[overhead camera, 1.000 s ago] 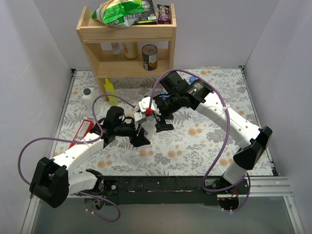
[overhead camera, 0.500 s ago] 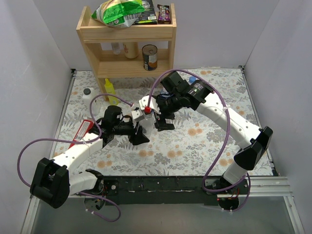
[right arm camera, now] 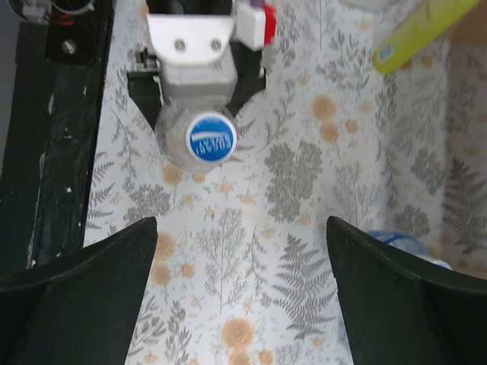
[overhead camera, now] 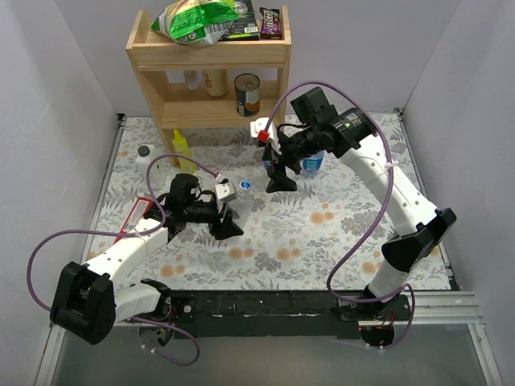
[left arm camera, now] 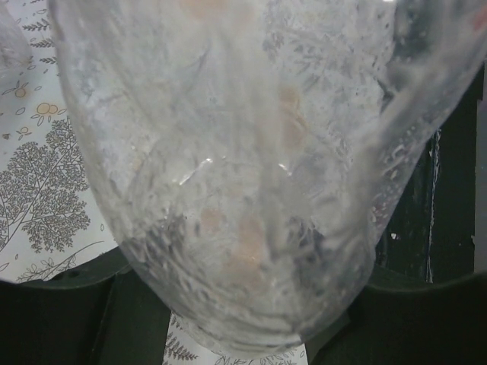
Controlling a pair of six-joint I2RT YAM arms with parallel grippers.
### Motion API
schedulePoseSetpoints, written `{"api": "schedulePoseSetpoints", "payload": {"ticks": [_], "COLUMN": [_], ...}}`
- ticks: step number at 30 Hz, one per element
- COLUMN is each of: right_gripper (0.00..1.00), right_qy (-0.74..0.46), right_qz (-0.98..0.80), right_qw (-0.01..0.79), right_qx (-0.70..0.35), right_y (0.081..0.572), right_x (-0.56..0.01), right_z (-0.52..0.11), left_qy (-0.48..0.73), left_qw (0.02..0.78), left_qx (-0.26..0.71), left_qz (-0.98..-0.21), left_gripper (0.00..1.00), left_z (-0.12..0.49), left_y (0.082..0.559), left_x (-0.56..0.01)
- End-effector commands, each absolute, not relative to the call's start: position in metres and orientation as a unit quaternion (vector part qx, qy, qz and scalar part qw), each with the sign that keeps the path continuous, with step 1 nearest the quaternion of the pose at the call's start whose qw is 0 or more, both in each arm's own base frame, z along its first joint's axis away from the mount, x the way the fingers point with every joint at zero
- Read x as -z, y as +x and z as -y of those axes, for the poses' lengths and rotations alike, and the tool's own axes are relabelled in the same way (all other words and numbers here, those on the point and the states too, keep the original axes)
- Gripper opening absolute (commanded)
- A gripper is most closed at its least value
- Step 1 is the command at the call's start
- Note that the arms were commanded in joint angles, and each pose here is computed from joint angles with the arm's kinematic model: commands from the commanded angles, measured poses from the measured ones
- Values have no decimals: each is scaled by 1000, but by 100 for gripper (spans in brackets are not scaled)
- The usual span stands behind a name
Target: Screw on the bottle caps
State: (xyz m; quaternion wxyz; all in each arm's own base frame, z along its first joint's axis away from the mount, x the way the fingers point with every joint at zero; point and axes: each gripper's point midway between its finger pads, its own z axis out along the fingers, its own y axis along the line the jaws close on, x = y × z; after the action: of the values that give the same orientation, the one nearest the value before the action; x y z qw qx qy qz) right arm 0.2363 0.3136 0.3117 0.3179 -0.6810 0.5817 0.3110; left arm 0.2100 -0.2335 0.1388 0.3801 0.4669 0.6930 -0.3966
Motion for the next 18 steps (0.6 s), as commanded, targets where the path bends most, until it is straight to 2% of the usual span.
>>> {"api": "schedulePoseSetpoints", "payload": {"ticks": [1, 8, 18], "right_gripper": [98, 98, 98], "right_qy": [-688, -721, -728], "right_qz": [-498, -452, -462], "right_qw": [367, 333, 304], "right_qx": [-380, -406, -404], "right_y": [214, 187, 179], "right_x": [-345, -327, -312], "right_z": [-342, -360, -357], "left_qy": [506, 512, 500], "left_qw": [382, 386, 393], "left_qx": [397, 392, 388], "left_qz": [-663, -659, -666], "left_gripper": [0, 0, 0], "left_z": [235, 237, 238], "left_y": [207, 213, 219], "left_x": [-152, -157, -162]}}
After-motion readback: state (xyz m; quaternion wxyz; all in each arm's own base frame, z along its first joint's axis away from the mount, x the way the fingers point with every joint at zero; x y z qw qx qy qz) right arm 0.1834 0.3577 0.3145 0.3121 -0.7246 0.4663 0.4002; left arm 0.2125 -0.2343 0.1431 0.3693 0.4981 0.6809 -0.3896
